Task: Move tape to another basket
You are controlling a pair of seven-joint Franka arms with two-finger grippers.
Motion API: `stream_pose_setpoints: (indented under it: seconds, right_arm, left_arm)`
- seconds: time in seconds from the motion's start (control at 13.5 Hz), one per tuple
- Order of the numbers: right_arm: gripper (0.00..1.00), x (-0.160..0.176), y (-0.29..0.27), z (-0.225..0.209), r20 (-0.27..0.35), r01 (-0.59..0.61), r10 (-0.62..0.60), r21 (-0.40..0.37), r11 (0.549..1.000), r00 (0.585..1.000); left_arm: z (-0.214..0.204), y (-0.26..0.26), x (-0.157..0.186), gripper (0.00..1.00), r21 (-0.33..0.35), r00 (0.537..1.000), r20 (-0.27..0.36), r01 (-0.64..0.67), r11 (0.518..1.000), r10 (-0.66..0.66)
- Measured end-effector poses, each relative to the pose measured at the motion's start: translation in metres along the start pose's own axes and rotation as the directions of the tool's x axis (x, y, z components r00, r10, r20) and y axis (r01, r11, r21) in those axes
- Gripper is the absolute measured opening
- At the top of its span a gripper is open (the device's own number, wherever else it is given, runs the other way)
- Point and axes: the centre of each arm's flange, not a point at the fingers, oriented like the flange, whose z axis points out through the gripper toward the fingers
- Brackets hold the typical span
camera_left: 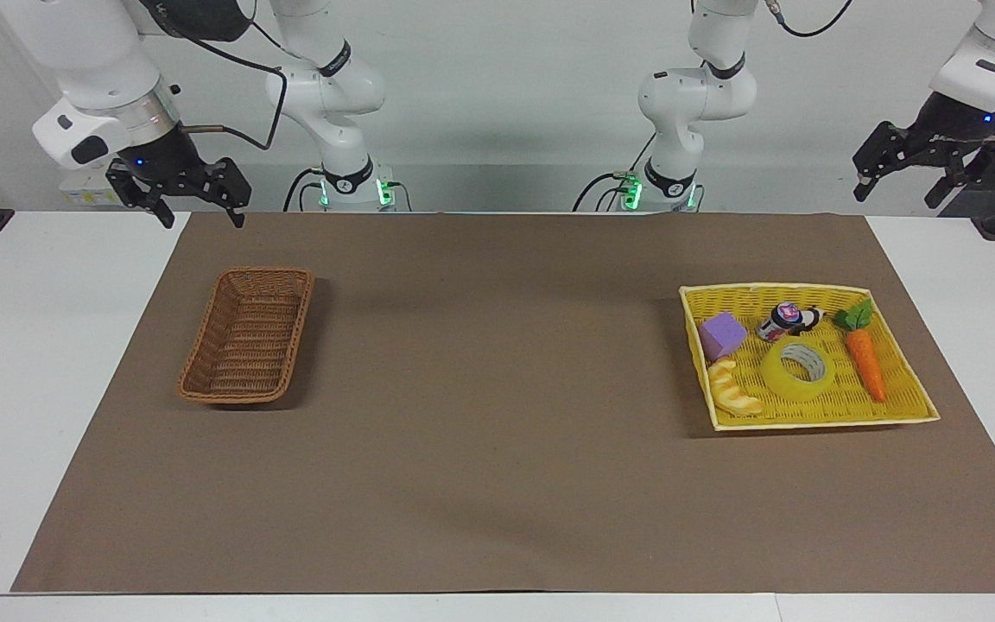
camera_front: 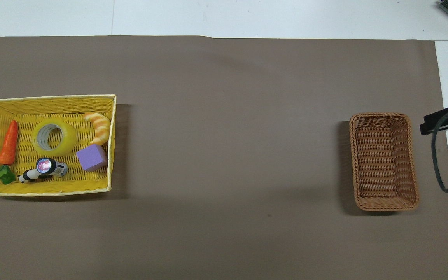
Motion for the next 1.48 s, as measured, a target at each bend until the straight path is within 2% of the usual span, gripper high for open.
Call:
stream_pose_setpoints:
  seconds: [1.48]
  right_arm:
    - [1.0, 0.0007, 0.0, 0.0026, 0.002, 0.0, 0.0, 0.0, 1.0, 1.0]
  left_arm:
    - [0.0003, 0.0044, -0.0001, 1.0, -0.001, 1.0, 0.001, -0.008, 1.0, 0.008]
